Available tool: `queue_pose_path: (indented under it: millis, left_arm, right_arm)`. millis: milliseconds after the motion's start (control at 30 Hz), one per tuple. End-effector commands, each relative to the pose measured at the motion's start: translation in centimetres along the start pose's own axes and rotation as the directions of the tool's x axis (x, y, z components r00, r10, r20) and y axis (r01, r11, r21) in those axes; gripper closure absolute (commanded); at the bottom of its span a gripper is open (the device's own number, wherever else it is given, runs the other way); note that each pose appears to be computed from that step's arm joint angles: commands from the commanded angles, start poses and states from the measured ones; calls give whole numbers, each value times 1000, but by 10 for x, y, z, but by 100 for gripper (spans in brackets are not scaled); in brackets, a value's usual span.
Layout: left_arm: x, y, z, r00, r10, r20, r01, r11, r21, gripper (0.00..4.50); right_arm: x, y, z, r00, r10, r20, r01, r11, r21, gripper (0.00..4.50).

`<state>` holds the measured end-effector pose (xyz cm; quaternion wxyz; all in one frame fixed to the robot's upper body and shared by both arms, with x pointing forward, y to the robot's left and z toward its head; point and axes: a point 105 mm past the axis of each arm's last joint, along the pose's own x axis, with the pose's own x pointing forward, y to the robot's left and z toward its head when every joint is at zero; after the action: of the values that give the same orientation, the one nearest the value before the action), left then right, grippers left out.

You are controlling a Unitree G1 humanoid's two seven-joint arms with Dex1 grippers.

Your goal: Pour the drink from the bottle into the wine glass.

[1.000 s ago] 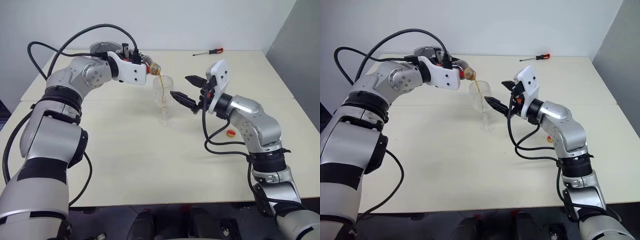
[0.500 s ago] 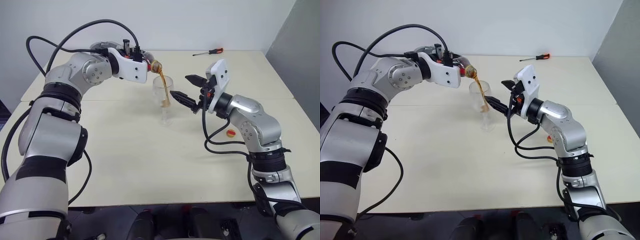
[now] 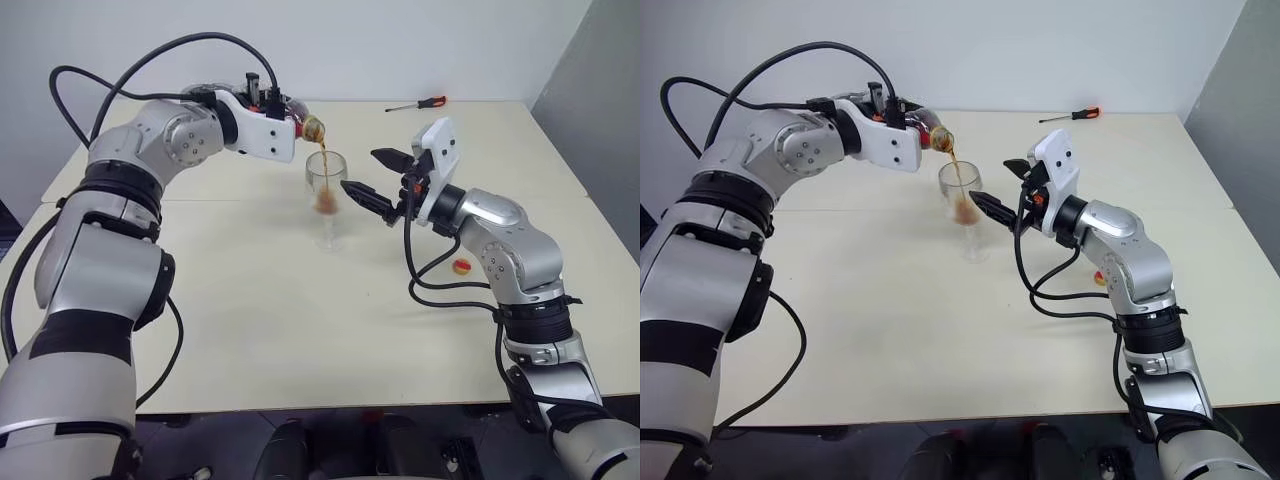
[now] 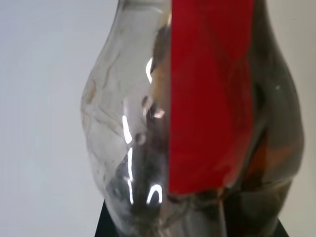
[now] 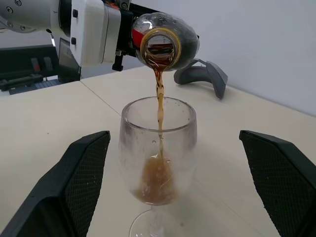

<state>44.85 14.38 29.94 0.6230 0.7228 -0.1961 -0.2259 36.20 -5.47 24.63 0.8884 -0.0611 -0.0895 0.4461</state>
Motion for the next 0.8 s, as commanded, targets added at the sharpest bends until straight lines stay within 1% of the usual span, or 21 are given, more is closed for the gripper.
queue_pose_path:
  millis: [33, 800]
  left_arm:
    - [-7, 28, -3, 997, 75, -12, -74, 997, 31, 364]
    - [-9, 30, -7, 997, 74, -24, -73, 996, 44, 364]
  right_arm:
    - [1, 2, 20, 998, 20, 59, -17, 999, -45, 0]
    - [2, 3, 20, 998, 29, 62, -27, 999, -42, 0]
